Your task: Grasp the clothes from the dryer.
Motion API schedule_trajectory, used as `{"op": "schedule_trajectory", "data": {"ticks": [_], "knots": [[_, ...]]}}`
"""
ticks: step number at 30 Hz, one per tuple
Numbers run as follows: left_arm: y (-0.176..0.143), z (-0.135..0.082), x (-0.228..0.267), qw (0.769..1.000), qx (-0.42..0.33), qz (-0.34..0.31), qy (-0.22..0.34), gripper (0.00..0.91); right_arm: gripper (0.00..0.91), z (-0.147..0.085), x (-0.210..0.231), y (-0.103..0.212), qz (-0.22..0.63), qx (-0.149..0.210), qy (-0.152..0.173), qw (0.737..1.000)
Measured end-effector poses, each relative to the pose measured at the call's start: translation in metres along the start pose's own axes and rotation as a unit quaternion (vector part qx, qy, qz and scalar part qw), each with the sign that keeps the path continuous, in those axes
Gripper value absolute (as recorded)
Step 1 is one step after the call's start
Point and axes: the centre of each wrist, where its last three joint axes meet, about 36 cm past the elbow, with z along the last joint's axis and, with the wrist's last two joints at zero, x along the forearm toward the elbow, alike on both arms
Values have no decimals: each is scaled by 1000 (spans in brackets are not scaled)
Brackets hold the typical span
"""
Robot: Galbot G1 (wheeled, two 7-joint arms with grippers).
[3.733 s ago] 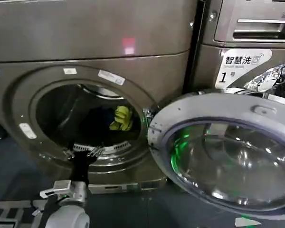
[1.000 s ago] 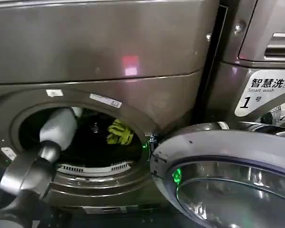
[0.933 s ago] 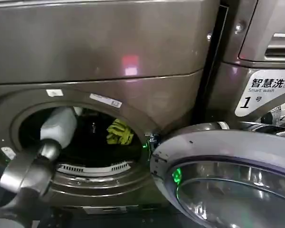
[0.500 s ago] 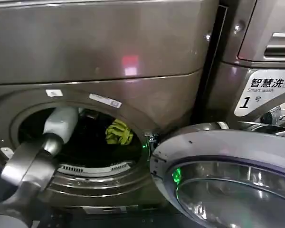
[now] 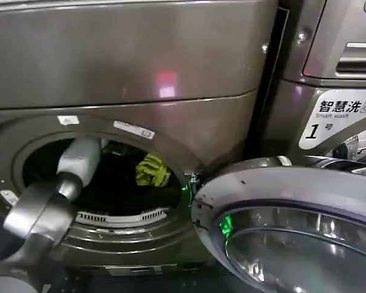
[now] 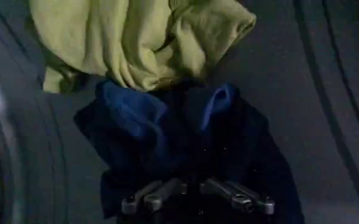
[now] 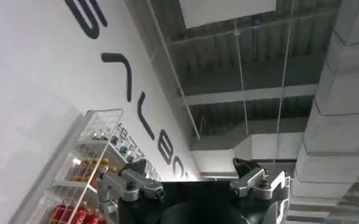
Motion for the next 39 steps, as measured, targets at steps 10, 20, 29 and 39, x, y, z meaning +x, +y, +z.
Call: {"op": "schedule_trajectory", "data": {"ticks": [10,20,29,39], "knots": [[-8,-14,0,952,192,-178,-158,0,907,9,2,6,-1,0,3,1000],[-58,-54,-6,785,409,-327,-330,0,907,12,0,15,-3,-1,3,1000],[-135,-91,-5,614,517,-436,-406,0,907,8,0,13,5,4,-2,1000],[-215,-114,4,514,573,-493,-405,0,907,1,-1,5,14,6,-11,1000]]}}
